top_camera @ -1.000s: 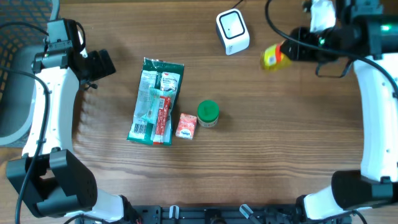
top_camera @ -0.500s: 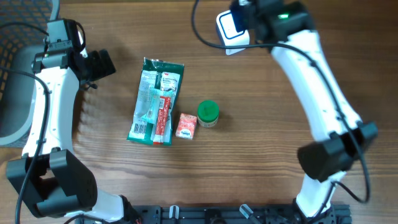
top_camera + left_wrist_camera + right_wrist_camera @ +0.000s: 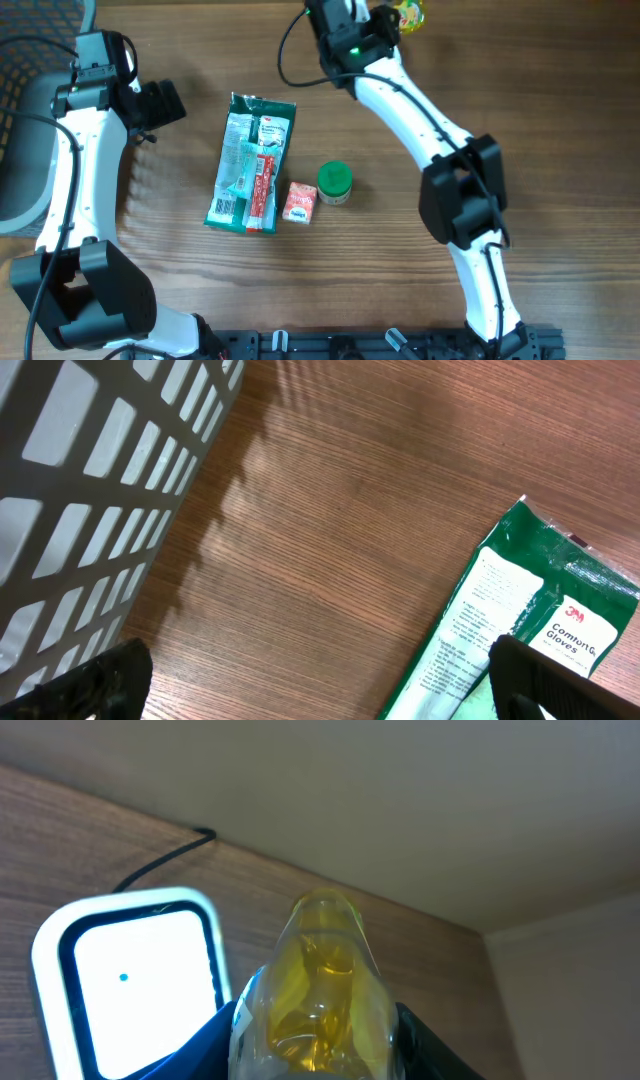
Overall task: Scan the item barcode
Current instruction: 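Carry the bottle to the scanner and hold its label before it, then move the bottle to the right side of the table and set it down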
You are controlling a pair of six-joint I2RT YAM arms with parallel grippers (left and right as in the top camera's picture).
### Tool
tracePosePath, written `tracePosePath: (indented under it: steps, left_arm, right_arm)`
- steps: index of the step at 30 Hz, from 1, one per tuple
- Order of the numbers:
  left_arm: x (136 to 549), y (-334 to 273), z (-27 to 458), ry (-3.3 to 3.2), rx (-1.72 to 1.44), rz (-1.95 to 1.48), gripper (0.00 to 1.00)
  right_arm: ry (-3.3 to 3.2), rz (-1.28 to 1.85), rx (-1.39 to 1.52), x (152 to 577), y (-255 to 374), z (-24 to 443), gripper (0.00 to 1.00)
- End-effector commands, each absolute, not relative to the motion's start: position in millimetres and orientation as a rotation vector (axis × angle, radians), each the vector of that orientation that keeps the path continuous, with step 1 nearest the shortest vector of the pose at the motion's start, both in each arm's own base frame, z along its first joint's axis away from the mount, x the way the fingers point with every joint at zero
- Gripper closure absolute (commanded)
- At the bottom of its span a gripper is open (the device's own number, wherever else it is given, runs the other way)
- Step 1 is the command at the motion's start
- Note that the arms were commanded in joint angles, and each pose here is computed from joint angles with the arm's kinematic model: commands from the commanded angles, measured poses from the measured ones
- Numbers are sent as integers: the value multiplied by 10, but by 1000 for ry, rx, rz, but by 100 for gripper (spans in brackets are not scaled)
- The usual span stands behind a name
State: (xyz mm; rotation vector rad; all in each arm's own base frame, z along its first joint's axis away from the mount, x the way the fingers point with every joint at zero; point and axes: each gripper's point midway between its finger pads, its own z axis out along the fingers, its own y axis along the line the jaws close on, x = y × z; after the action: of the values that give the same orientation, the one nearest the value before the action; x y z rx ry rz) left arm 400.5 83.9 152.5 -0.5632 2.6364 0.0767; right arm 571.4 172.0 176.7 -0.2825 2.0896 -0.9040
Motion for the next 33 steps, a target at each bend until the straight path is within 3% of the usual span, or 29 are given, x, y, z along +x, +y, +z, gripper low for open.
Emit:
tracePosePath:
  steps: [1, 26, 29, 33]
  left_arm:
    - [4025, 844, 1560, 2625, -566, 66, 0]
    - [4025, 844, 1560, 2624, -567, 66, 0]
    - [4025, 845, 1560, 2624, -567, 66, 0]
    - [4025, 844, 1560, 2624, -567, 66, 0]
  right_arm:
    - [2029, -995, -257, 5660, 1812, 1839, 96]
    - [2059, -947, -313, 5671, 2041, 1462, 96]
    - [2045, -1014, -383, 5666, 2001, 1575, 96]
    - [2014, -1054, -289, 5536, 1741, 2158, 96]
